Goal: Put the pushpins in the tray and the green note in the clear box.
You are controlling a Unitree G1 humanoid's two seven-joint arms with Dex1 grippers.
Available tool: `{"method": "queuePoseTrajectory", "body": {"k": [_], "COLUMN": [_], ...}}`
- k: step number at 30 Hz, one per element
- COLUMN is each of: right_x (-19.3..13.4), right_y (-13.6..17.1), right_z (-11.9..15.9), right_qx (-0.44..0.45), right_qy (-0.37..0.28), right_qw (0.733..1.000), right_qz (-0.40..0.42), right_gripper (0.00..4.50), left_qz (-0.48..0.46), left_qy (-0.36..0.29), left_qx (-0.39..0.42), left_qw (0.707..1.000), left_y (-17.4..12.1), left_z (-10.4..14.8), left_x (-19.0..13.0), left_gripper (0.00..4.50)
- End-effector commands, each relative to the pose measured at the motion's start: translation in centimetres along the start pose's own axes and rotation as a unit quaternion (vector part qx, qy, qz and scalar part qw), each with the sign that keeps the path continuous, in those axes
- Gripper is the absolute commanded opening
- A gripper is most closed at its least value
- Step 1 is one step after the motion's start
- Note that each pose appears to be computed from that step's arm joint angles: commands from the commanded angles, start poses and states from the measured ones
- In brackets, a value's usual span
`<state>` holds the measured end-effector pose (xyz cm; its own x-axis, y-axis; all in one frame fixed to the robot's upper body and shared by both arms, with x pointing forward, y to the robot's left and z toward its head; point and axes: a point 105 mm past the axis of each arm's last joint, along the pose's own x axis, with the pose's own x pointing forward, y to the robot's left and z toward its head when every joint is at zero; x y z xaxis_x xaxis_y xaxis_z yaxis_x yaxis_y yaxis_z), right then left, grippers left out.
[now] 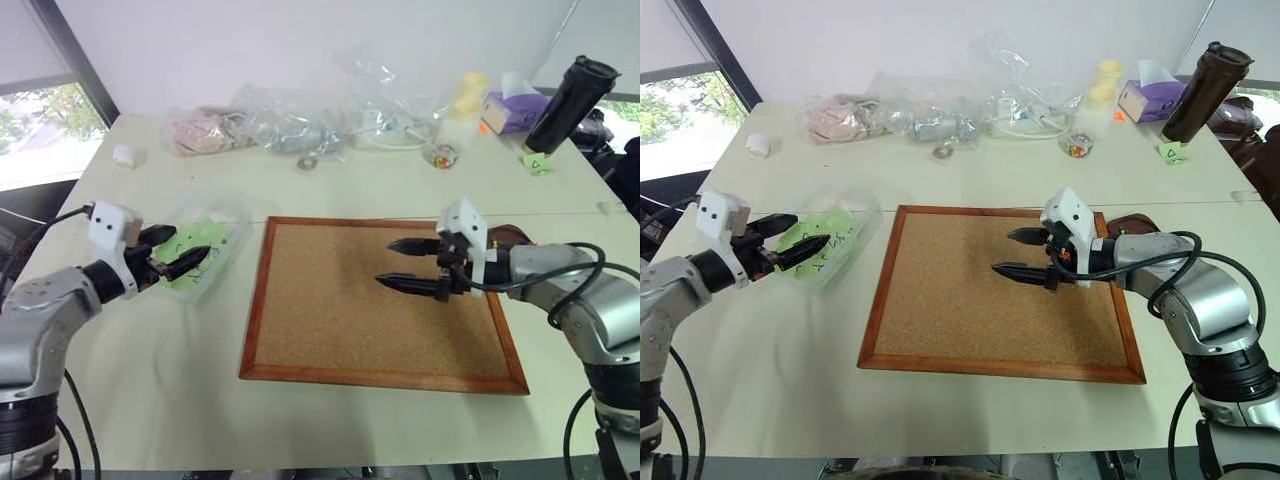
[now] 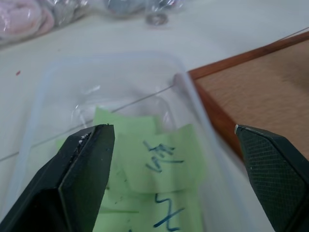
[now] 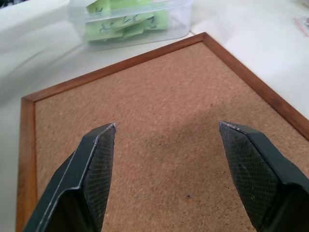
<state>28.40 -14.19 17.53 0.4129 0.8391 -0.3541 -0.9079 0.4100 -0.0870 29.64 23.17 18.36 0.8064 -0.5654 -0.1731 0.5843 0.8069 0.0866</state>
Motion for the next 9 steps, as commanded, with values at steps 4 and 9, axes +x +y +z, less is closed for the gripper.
{"method": "queuePoseTrajectory", "body": {"k": [4, 9], "right_x": [-2.8, -3.8], "right_y": [0.5, 0.8], "right_z": [0.9, 1.0], "right_qx": [-0.03, -0.028], "right_qy": [0.007, 0.01], "right_qw": [1.0, 0.999], "right_qz": [-0.006, -0.012], "right_gripper": [3.46, 3.46], "left_qz": [-0.154, -0.213], "left_qy": [-0.011, -0.004], "left_qx": [0.062, 0.06], "left_qw": [0.986, 0.975], "left_y": [-6.4, -8.6], "left_z": [2.6, 2.1], "left_x": [1.1, 1.7], "left_gripper": [4.48, 4.48]}}
